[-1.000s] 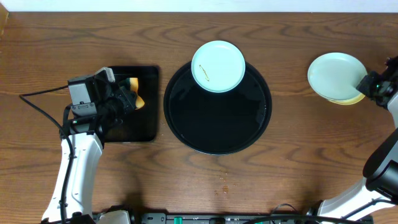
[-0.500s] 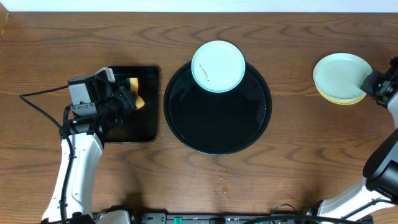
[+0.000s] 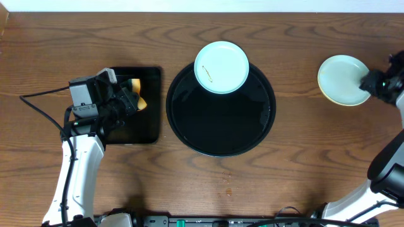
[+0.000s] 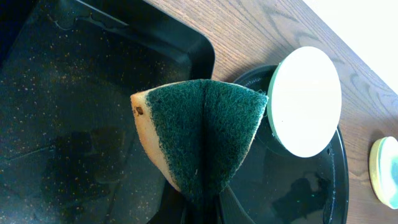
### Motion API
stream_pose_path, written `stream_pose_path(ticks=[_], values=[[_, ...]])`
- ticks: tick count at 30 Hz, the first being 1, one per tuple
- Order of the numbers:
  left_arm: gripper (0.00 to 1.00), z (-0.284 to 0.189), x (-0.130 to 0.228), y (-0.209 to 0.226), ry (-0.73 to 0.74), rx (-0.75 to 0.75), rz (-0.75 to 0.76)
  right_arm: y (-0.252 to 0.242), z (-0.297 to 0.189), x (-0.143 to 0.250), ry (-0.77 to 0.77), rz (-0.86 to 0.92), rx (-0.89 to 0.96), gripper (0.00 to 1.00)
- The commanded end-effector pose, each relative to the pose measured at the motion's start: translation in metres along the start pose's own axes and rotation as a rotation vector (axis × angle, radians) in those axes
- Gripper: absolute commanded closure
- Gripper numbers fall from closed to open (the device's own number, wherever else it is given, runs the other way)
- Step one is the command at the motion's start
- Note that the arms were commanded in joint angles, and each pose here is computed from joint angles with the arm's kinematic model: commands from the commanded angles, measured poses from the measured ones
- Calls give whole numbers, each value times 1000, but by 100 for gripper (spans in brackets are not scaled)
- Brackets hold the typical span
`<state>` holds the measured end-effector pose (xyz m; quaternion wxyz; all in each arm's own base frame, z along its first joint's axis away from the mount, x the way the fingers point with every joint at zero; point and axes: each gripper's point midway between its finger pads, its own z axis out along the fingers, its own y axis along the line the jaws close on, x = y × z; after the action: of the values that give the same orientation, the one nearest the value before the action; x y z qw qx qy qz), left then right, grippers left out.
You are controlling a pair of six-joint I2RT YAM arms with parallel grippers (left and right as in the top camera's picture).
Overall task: Clean dirty plates on tray and stack at the side
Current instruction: 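Move right gripper to second green plate and drag it to tray center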
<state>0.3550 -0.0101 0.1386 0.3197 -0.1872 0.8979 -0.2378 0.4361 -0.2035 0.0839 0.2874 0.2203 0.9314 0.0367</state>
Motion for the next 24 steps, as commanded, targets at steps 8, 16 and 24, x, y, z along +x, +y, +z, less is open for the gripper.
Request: stream_pose_path(ticks=[8, 16, 24], values=[[92, 1, 0, 4, -1, -13, 51, 205, -67, -31, -4, -442, -307, 27], [92, 5, -6, 30, -20, -153, 184, 310, -33, 33, 75, -611, -384, 28], [92, 36, 0, 65, 36, -256, 207, 357, 37, 92, 137, -687, -356, 31]])
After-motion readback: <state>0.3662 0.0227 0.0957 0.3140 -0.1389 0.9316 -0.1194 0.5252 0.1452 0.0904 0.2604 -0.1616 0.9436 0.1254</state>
